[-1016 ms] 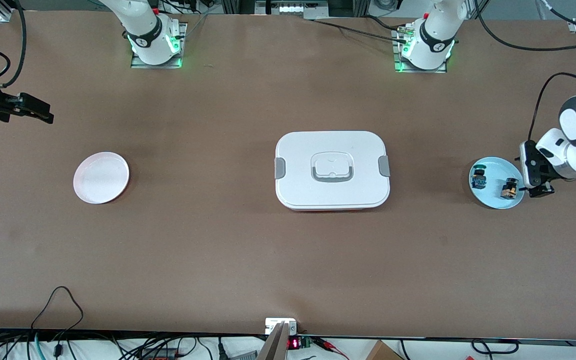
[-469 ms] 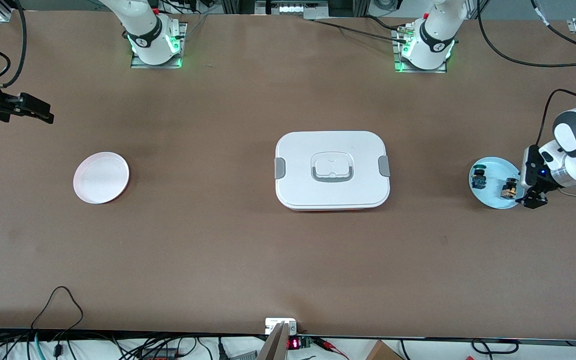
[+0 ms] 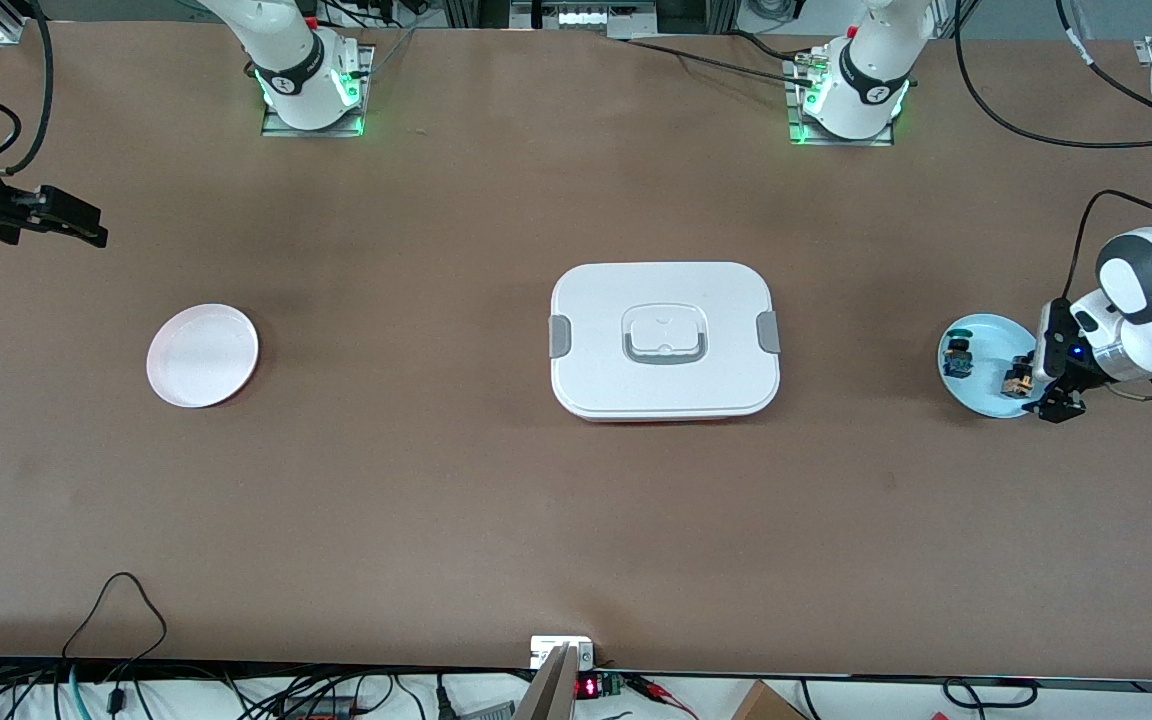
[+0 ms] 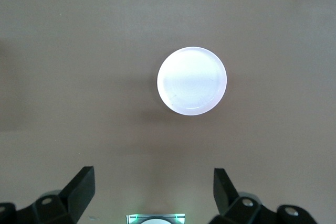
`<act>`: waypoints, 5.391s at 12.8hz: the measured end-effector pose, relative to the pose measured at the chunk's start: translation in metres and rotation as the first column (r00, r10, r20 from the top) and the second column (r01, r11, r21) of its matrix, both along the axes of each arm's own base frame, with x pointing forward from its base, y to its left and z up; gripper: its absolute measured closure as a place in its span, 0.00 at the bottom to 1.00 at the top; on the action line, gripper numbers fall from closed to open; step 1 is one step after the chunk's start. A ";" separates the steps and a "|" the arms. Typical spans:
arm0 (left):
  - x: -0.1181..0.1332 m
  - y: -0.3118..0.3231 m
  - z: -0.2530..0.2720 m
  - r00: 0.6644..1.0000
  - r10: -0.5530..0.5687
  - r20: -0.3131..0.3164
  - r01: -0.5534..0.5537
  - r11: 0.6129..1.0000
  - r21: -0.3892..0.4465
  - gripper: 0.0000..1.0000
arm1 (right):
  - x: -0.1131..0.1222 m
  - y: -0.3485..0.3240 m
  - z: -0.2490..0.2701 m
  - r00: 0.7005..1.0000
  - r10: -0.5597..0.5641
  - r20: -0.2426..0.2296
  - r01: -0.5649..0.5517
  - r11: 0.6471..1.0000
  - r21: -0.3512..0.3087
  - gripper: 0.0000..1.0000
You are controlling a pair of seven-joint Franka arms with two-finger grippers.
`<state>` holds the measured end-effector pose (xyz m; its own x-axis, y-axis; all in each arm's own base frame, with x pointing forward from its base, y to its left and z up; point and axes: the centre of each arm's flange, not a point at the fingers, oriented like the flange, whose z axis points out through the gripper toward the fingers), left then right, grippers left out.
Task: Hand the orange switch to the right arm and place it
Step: 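Lower the left gripper over the orange switch in the blue dish, then close the left gripper on the orange switch and lift it, then carry the orange switch with the left gripper while the right gripper approaches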
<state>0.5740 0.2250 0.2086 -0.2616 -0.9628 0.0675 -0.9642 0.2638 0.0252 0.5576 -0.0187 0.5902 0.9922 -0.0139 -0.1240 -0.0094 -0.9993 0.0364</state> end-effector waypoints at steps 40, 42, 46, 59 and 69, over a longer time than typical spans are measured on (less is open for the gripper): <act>0.077 -0.480 0.240 0.915 -0.125 -0.385 -0.362 0.173 -0.916 0.28 | 0.002 0.016 0.015 0.999 0.004 0.037 -0.008 0.995 0.097 0.00; 0.063 -0.533 0.269 0.910 -0.052 -0.410 -0.398 0.161 -0.903 0.28 | 0.003 0.023 0.016 0.999 -0.024 0.038 0.014 0.968 0.252 0.00; 0.008 -0.644 0.299 0.888 0.021 -0.460 -0.459 0.109 -0.882 0.28 | 0.017 0.058 0.006 0.999 -0.053 -0.009 0.048 0.814 0.578 0.00; -0.028 -0.694 0.298 0.869 0.161 -0.468 -0.486 0.099 -0.868 0.28 | 0.063 0.099 -0.077 0.966 0.012 -0.257 0.238 0.338 0.910 0.00; -0.028 -0.695 0.299 0.868 0.160 -0.470 -0.488 0.100 -0.867 0.28 | 0.040 0.159 -0.111 0.925 0.054 -0.377 0.371 0.098 0.924 0.00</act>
<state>0.5458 -0.4698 0.5071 0.2360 -0.0714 0.9691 -0.9682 -0.1029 0.2282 0.5973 0.1400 0.4795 0.9016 0.1755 -0.3954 -0.3759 -0.1345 -0.9169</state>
